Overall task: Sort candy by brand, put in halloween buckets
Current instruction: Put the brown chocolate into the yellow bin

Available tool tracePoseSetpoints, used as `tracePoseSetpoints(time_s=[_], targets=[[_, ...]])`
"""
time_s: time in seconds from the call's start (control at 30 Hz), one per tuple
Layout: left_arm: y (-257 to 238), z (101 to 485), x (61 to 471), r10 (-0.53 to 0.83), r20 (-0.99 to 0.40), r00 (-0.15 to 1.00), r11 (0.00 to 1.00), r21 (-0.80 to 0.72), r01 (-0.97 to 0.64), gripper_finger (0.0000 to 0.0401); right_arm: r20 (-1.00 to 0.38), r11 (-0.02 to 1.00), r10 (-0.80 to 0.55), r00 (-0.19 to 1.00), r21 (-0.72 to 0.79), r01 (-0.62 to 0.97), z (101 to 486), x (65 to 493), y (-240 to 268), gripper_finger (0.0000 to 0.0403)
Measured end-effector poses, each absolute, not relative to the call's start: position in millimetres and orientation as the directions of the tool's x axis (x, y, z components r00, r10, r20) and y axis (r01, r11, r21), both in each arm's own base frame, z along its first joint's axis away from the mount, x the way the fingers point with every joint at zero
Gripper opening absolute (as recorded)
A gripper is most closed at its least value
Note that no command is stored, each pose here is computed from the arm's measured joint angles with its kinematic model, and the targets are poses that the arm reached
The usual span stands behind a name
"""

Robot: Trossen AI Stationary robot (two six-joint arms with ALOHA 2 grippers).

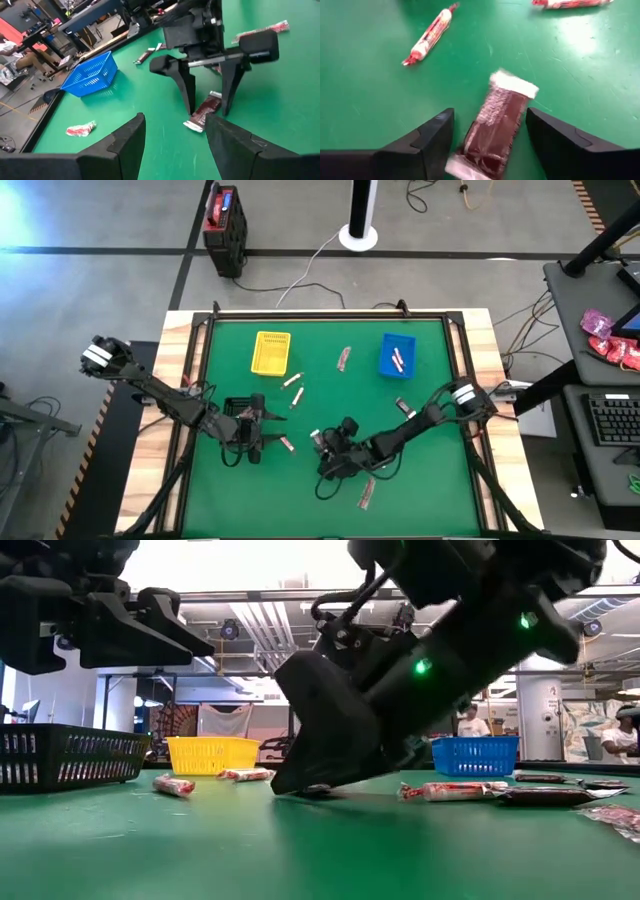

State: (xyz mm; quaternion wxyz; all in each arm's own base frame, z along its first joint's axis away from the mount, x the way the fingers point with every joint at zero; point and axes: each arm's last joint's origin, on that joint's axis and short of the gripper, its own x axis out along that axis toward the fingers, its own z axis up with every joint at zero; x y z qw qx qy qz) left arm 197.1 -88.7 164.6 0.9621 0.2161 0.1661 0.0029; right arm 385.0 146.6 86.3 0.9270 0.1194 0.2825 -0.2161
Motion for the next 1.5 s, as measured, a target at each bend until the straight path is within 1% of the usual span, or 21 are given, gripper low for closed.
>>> tracePoseSetpoints(time_s=[0.13,0.27,0.37,0.57,0.63,0.83,1.0,1.13,1.27,1.5], targets=[[-89,167,198,0.074,-0.298,0.952,0.913,0.403,0.056,0.0189,-0.574,0.855,-0.357,0.737,0.117,0.505,75,386,147,0.0247],[-89,168,198,0.071,-0.285,0.956,0.916,0.397,0.050,0.0189,-0.573,0.858,-0.375,0.729,0.084,0.507,71,385,146,0.0225],[-89,168,198,0.071,-0.286,0.956,0.916,0.398,0.051,0.0189,-0.576,0.868,-0.377,0.725,0.053,0.493,70,385,146,0.0193],[-90,169,199,0.070,-0.278,0.958,0.918,0.394,0.047,0.0189,-0.575,0.885,-0.368,0.731,0.024,0.465,70,386,146,0.0108],[-90,169,199,0.070,-0.278,0.958,0.918,0.393,0.047,0.0189,-0.574,0.891,-0.368,0.731,0.008,0.454,71,386,146,0.0093],[-90,169,199,0.069,-0.276,0.959,0.920,0.389,0.046,0.0189,-0.565,0.897,-0.365,0.740,0.001,0.443,71,387,146,0.0095],[-91,168,199,0.038,-0.283,0.958,0.921,0.381,0.076,0.0189,-0.555,0.900,-0.366,0.747,-0.006,0.437,82,387,144,0.0114],[-92,164,201,-0.001,-0.301,0.954,0.920,0.374,0.119,0.0189,-0.543,0.901,-0.369,0.754,-0.011,0.434,96,387,140,0.0104],[-95,160,205,-0.039,-0.293,0.955,0.913,0.377,0.153,0.0189,-0.514,0.898,-0.353,0.782,0.048,0.438,116,391,134,0.0094],[-95,156,210,-0.070,-0.285,0.956,0.910,0.374,0.179,0.0189,-0.523,0.898,-0.240,0.818,0.200,0.391,138,396,120,0.0106]])
